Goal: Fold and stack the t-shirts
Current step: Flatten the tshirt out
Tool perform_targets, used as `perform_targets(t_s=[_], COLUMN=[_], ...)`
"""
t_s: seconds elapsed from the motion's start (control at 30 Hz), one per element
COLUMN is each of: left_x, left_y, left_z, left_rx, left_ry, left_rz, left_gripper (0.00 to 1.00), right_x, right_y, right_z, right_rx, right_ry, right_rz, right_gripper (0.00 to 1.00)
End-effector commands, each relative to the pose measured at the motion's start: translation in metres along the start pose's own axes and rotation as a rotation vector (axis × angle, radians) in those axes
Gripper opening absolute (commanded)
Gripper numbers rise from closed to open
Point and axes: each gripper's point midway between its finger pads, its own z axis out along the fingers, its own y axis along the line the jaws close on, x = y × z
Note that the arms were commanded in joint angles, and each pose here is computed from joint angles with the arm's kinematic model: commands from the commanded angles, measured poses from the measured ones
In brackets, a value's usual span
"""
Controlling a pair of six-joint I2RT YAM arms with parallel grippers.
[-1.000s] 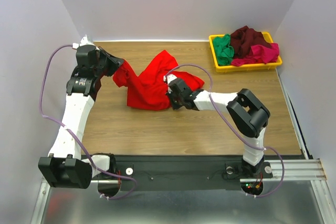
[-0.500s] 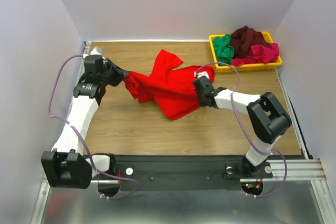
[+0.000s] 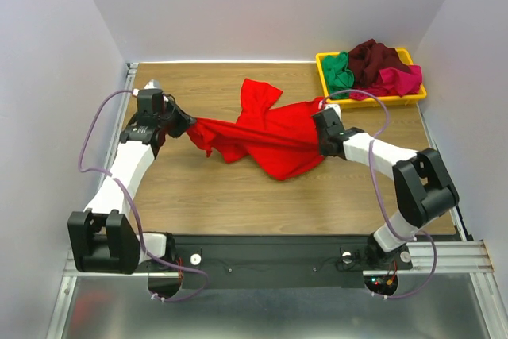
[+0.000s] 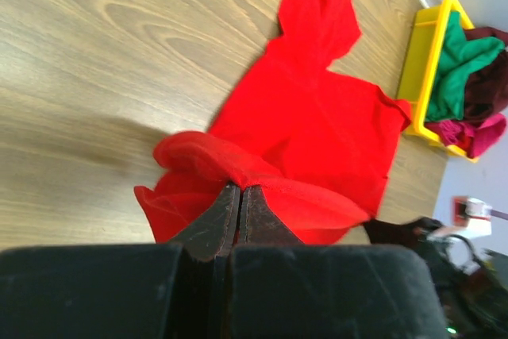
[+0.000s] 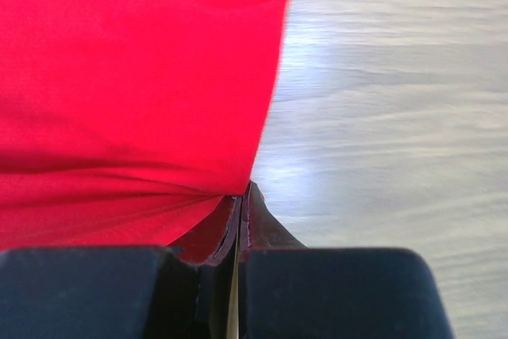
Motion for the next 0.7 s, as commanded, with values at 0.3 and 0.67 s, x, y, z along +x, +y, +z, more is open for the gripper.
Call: perform_targets(t_s=[0.3,0.67], left_x=[0.0,0.011], left_y=[0.021,0.055], left_z=[0.045,0.058], left_rx=[-0.018,-0.155], left_ry=[-0.002,0.002], left_rz=[0.131,0.105], left_gripper=[0.19,0.86], right_x=[0.0,-0.008], right_y=[-0.02,-0.01], right_z=[-0.022,-0.04], right_rx=[-0.053,-0.137], right_ry=[0.047,0.047], right_rz=[0.139,0.177], right_gripper=[0.05,0.69])
